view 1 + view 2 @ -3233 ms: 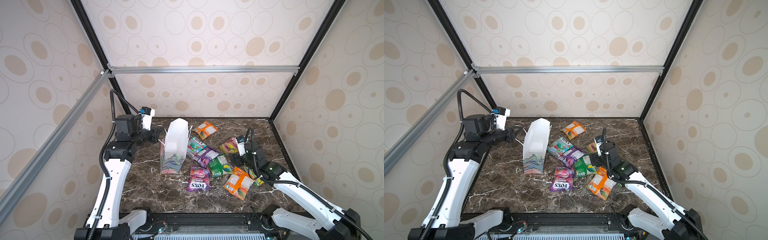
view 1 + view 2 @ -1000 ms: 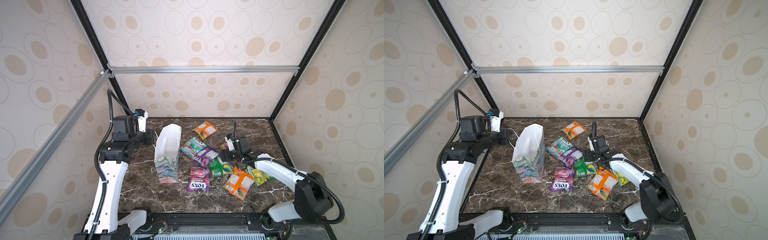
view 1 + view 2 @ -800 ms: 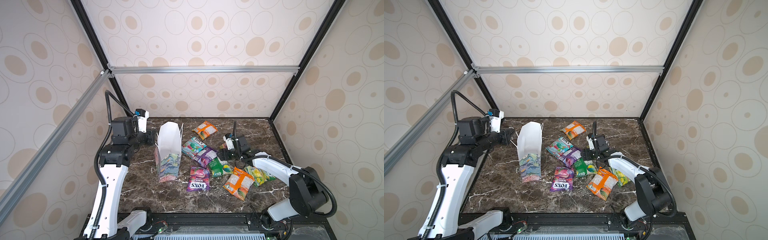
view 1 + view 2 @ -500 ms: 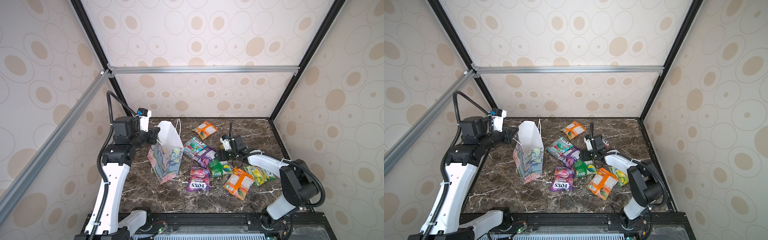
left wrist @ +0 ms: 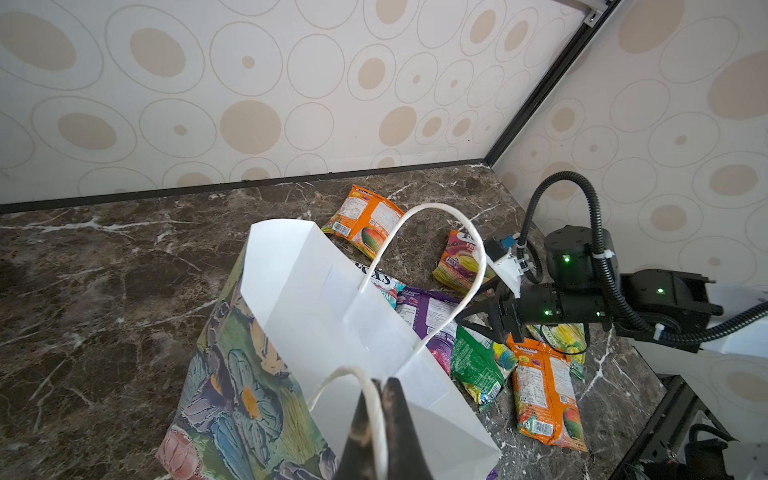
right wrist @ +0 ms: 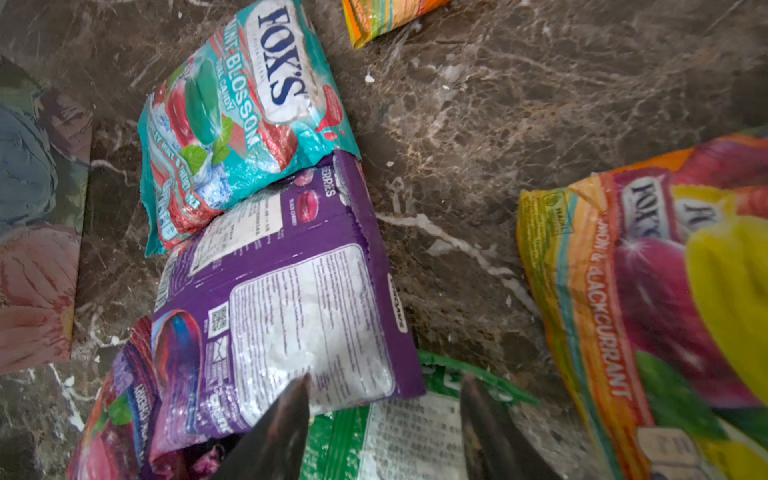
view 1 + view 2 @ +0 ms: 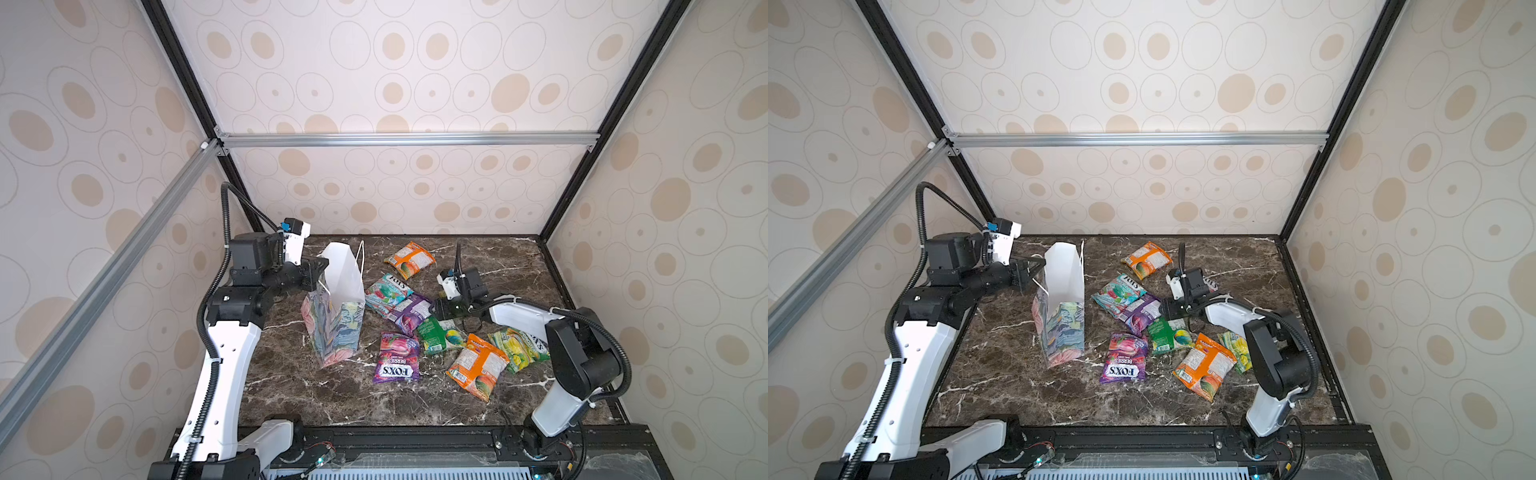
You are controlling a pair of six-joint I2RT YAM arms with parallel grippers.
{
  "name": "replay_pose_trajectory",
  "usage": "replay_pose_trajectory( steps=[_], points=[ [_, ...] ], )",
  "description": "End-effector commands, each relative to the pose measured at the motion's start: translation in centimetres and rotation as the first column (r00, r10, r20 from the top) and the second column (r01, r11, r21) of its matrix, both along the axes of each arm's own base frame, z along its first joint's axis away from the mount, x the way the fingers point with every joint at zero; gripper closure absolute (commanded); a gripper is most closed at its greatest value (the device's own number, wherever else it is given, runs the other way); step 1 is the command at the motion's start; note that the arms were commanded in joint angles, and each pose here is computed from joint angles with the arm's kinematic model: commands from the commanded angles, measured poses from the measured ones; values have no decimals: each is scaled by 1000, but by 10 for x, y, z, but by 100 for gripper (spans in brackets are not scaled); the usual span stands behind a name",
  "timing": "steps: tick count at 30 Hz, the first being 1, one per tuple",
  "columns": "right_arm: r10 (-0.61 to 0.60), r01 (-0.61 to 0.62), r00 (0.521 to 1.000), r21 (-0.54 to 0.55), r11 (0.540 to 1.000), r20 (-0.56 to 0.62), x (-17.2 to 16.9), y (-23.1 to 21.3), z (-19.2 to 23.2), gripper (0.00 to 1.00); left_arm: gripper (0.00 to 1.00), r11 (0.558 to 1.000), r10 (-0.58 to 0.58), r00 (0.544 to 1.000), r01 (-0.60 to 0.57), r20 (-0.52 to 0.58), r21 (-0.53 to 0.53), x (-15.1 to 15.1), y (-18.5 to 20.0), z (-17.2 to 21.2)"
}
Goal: Place the snacks into the paper bag
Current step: 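Grip the bag edge with the left gripper while the right lowers to packets, then close the right gripper on the purple Fox's Berries packet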
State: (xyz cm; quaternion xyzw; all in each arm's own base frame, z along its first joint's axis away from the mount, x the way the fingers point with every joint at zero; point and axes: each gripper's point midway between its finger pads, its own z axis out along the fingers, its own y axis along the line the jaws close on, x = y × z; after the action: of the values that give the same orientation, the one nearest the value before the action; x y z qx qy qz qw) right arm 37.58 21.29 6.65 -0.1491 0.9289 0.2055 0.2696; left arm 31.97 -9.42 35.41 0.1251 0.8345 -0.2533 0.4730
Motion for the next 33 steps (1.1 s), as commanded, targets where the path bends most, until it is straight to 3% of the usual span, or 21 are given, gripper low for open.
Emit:
replay_pose_trajectory(
  steps=[1,26,30,33],
  points=[
    [21,-22,999,32,999,27,9,6,6,44,100,998,-60,997,60,55,3,-6,-7,12],
    [-12,13,1000,-53,999,17,18,-5,-3,73,100,999,-44,996,43,71,16,-9,-4,4],
    [-7,7,1000,-68,998,6,17,-6,-6,72,100,999,-38,997,37,69,19,-8,-3,4],
    [-19,19,1000,-89,996,3,16,-10,-8,63,100,999,-30,997,28,69,24,-7,-1,4]
  ],
)
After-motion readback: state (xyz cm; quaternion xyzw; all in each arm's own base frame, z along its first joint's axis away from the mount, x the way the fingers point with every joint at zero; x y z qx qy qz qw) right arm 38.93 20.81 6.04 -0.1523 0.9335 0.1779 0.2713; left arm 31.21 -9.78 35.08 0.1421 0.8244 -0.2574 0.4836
